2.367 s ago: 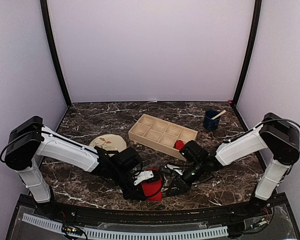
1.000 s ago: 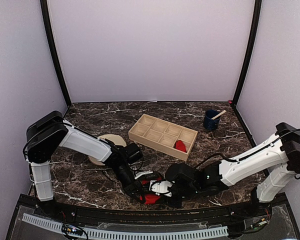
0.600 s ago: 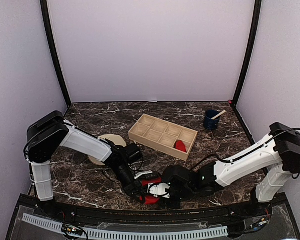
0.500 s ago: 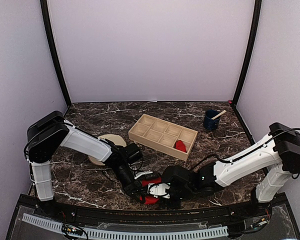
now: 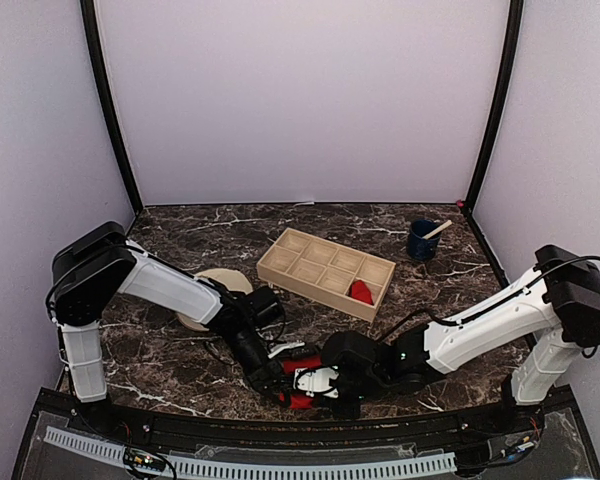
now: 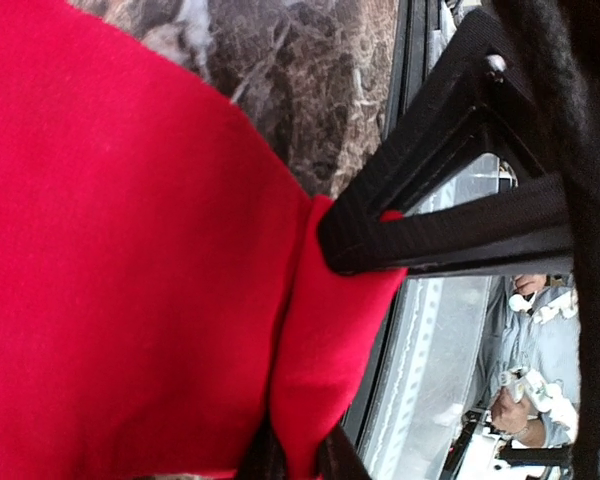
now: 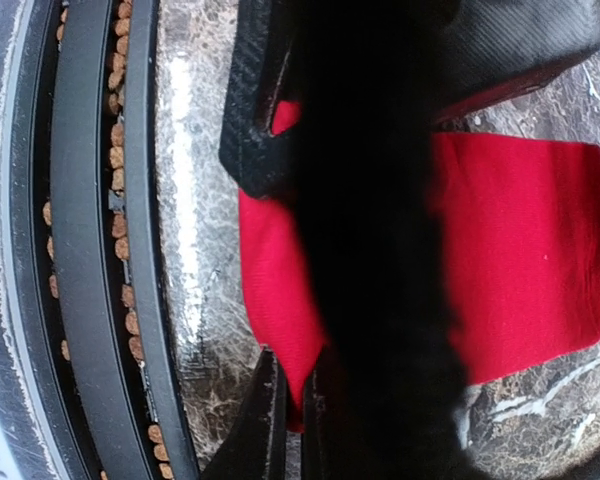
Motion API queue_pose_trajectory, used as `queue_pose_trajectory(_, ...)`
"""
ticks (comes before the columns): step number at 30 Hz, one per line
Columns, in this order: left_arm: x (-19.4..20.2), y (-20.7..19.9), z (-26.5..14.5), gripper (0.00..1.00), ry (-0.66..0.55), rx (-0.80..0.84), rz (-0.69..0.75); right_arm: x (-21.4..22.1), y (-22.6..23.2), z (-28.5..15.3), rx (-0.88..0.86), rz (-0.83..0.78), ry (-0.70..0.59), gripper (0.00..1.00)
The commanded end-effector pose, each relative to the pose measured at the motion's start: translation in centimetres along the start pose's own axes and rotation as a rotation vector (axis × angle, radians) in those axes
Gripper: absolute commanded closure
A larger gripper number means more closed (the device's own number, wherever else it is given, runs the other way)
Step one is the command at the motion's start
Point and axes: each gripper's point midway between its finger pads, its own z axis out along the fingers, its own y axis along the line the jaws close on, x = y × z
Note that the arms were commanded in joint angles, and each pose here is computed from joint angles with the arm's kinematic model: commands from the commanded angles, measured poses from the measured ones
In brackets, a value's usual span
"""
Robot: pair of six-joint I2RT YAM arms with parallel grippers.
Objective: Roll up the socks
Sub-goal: Roll the sock at the center of the board.
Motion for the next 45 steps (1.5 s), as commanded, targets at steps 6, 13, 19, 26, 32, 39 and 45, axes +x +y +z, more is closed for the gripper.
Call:
queue_pose_trajectory(6,-2.1,-0.3,-3.7,0.73,-0.180,-0.105,0.029,0.1,-0.4,0.2,-0.093,0.120,-0.032,1.00)
queue_pose_trajectory(13,-2.5,-0.8,-5.1,0.68,-0.267,-0.154,0.077,0.5,-1.3,0.0,-0.193,0.246,-0.047,1.00)
queue_pose_trajectory(19,-2.9,-1.0,-6.3,0.65,-0.336,-0.216,0.141,1.3,-1.9,-0.3,-0.289,0.393,-0.053,1.00)
queue_pose_trajectory(26,-3.4,-1.6,-6.9,0.58,-0.375,-0.336,0.244,1.8,-1.7,-0.4,-0.418,0.520,-0.059,1.00)
queue_pose_trajectory(32,-3.4,-2.0,-5.9,0.57,-0.329,-0.422,0.333,2.0,-2.3,-0.7,-0.509,0.639,-0.070,1.00)
queue_pose_trajectory(39,-3.6,-2.2,-5.4,0.55,-0.295,-0.505,0.423,2.0,-2.5,-1.0,-0.573,0.713,-0.076,1.00)
queue_pose_trajectory(45,-3.8,-2.1,-4.7,0.53,-0.251,-0.533,0.477,2.0,-2.3,-1.0,-0.605,0.732,-0.065,1.00)
